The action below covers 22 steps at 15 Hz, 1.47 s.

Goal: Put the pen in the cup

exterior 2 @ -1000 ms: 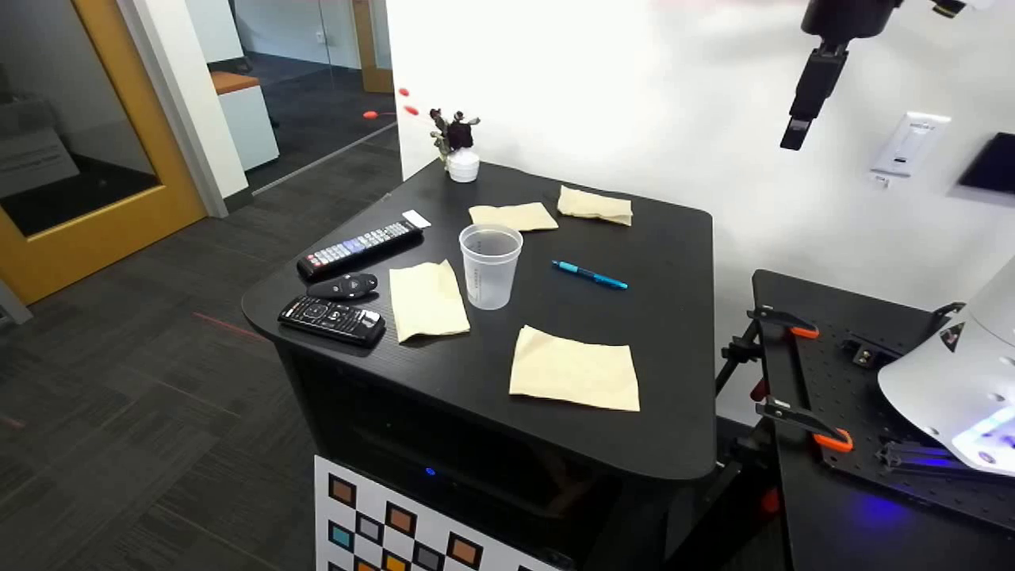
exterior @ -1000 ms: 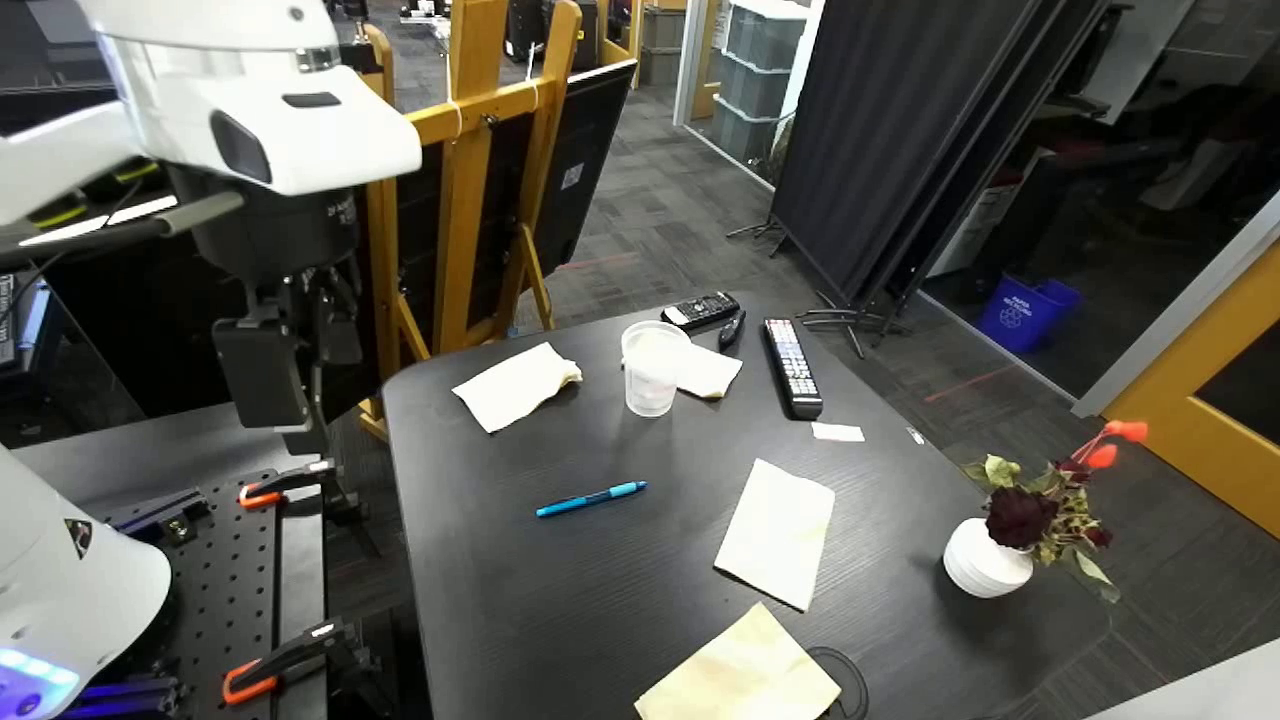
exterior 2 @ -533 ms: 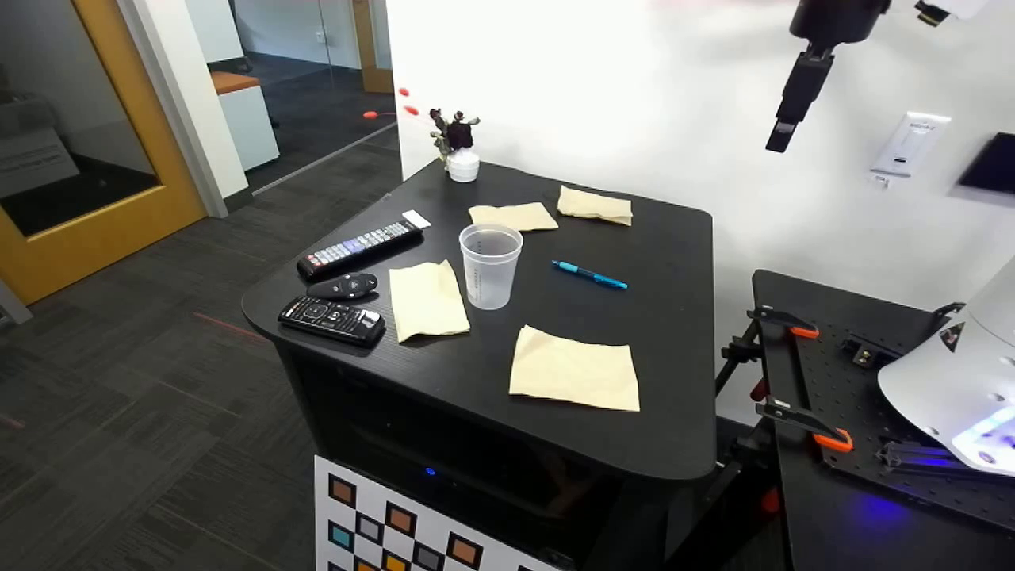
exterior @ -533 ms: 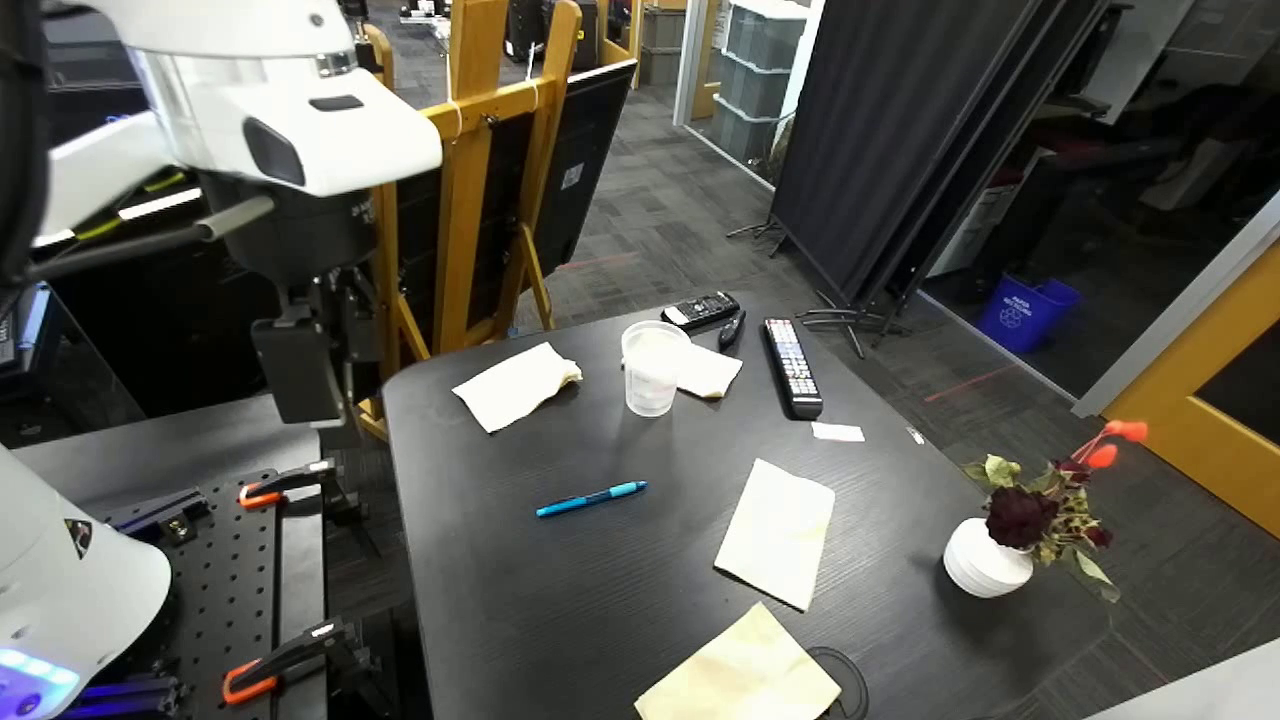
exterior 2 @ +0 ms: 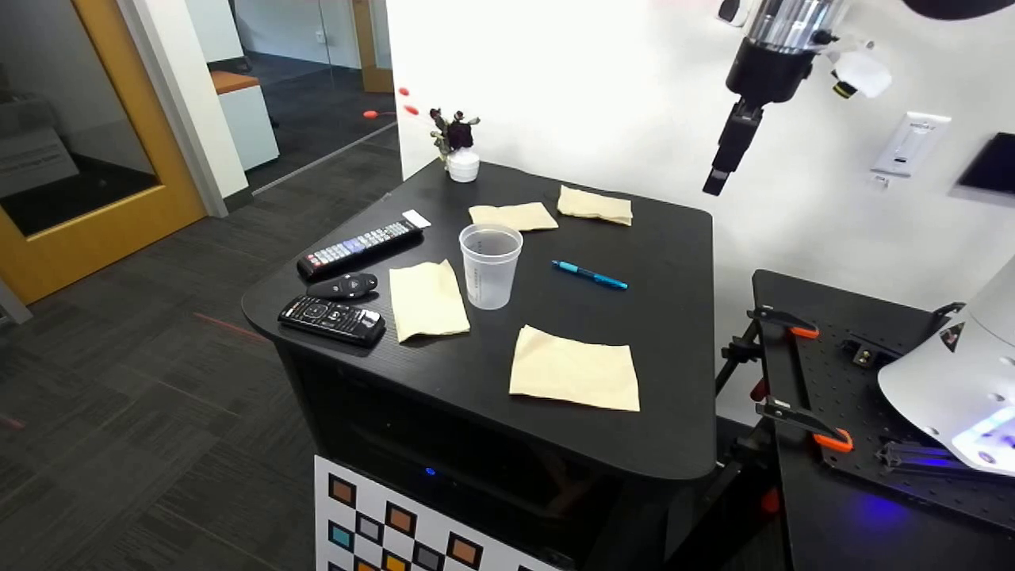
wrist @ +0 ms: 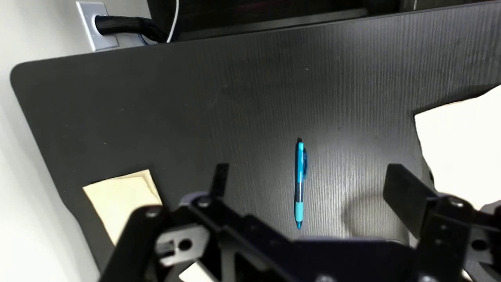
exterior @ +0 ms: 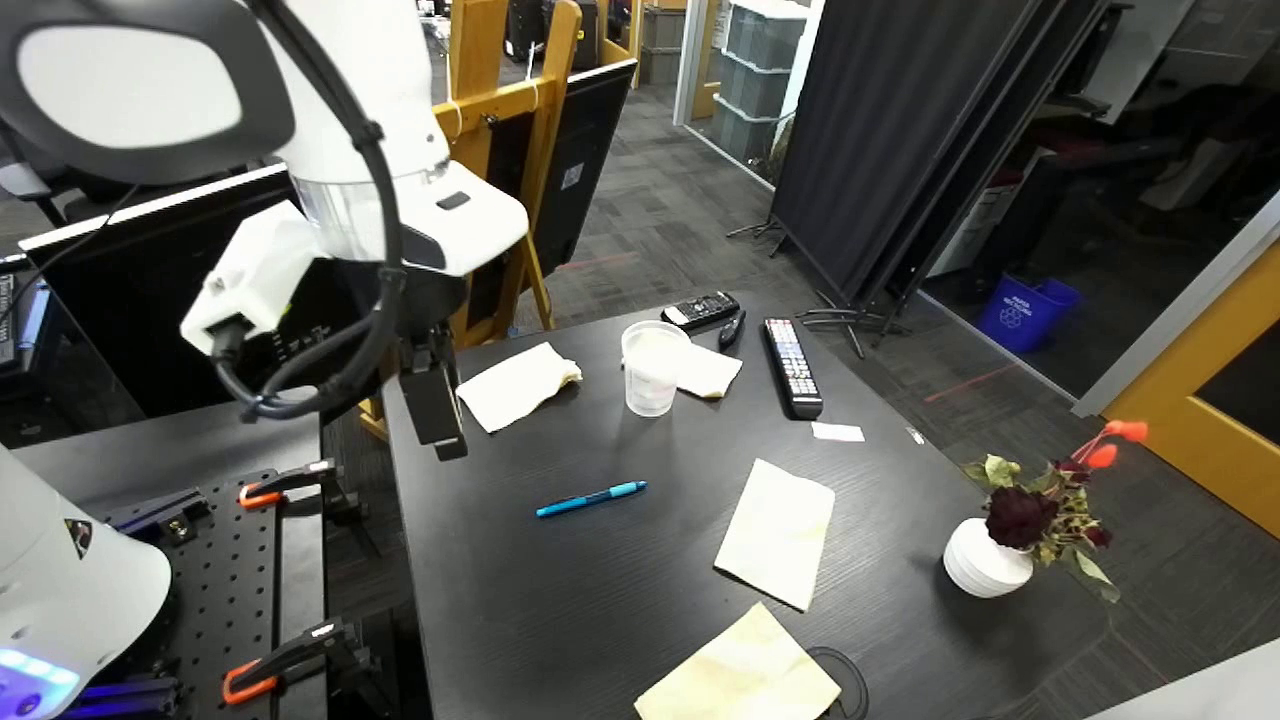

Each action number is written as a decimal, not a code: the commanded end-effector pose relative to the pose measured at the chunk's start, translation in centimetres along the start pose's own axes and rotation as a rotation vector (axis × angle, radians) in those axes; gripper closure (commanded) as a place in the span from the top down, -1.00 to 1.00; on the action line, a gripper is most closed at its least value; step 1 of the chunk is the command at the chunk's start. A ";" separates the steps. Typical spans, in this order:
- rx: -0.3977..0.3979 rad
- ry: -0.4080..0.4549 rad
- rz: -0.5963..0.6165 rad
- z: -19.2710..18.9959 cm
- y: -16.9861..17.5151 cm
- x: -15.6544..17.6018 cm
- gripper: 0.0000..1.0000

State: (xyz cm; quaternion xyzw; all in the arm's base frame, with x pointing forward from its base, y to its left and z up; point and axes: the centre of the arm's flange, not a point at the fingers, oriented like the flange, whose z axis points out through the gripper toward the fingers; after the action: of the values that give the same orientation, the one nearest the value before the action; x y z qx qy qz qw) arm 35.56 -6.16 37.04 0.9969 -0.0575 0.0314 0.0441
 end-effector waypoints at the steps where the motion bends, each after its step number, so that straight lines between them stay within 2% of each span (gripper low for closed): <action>1: 0.019 -0.015 -0.031 3.7 -1.1 2.3 1.00; 10: 0.029 -0.114 -0.040 10.2 -3.1 5.9 1.00; 22: 0.057 -0.123 0.018 16.4 -2.2 13.0 1.00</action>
State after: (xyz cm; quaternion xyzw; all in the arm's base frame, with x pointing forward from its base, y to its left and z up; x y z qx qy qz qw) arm 46.89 -5.89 22.84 0.9973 -0.0634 -0.0325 0.0170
